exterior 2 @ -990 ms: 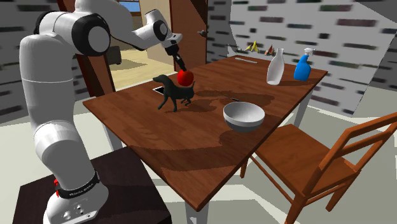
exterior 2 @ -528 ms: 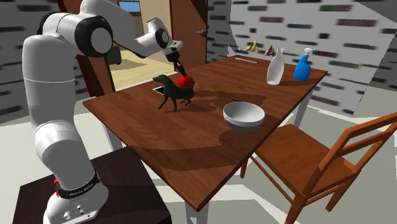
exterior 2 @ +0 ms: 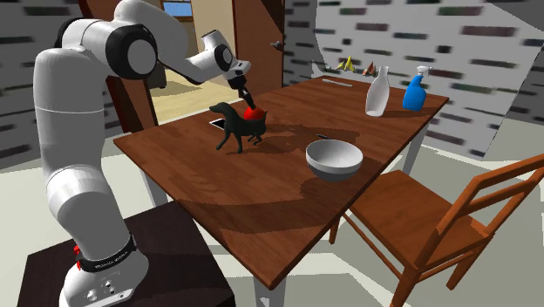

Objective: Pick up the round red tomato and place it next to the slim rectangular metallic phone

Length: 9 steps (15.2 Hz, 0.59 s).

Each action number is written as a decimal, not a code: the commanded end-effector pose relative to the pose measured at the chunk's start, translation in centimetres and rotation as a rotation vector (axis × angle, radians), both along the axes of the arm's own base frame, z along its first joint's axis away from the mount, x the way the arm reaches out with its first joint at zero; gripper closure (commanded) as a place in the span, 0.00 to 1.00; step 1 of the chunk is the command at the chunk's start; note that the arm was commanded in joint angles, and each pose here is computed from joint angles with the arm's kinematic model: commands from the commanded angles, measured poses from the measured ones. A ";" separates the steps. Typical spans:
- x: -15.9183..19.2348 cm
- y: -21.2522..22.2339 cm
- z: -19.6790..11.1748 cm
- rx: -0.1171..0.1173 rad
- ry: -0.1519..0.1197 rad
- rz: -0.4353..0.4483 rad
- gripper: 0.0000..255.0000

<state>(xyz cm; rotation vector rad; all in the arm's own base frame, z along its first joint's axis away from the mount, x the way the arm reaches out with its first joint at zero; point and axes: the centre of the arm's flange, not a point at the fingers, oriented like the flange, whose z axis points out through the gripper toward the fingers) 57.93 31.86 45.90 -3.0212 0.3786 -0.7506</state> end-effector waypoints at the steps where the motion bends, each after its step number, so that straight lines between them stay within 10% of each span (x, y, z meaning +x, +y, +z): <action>1: 0.0 0.0 0.0 0.000 0.000 0.000 1.00; 2: 0.0 0.0 0.0 0.000 0.000 0.000 1.00; 3: 0.0 0.0 0.0 0.000 0.000 0.000 0.00; 9: -0.6 0.1 1.2 0.000 0.000 0.000 0.00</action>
